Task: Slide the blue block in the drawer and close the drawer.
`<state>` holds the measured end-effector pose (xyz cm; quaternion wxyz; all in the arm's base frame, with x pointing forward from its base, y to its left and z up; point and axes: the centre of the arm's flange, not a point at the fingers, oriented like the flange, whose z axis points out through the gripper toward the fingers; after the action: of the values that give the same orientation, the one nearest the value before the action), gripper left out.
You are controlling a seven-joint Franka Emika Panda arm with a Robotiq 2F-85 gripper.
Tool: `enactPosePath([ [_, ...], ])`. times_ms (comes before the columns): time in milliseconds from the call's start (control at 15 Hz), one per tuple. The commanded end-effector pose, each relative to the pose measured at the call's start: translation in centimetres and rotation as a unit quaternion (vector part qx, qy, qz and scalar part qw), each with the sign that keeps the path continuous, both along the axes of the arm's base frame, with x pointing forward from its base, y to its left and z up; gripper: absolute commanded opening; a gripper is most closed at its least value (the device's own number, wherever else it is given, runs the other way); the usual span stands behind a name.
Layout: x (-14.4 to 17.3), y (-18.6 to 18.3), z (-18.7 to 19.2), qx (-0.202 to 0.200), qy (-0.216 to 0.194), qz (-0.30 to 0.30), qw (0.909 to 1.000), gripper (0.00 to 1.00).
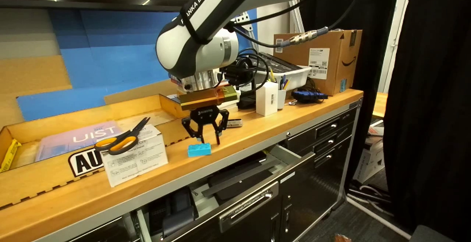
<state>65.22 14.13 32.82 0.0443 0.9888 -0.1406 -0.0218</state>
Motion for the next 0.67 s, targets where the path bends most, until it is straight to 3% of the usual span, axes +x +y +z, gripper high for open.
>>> enactPosePath([
  [0,-1.3,0.7,0.6,0.011,-0.030,-0.016,0.9994,0.77],
  [200,-1.6,1.4,0.3,0.018,-0.033,-0.017,0.9992,0.98],
  [600,-3.2,3.2,-0.2,0.024,-0.013,-0.015,0.9995,1.00],
])
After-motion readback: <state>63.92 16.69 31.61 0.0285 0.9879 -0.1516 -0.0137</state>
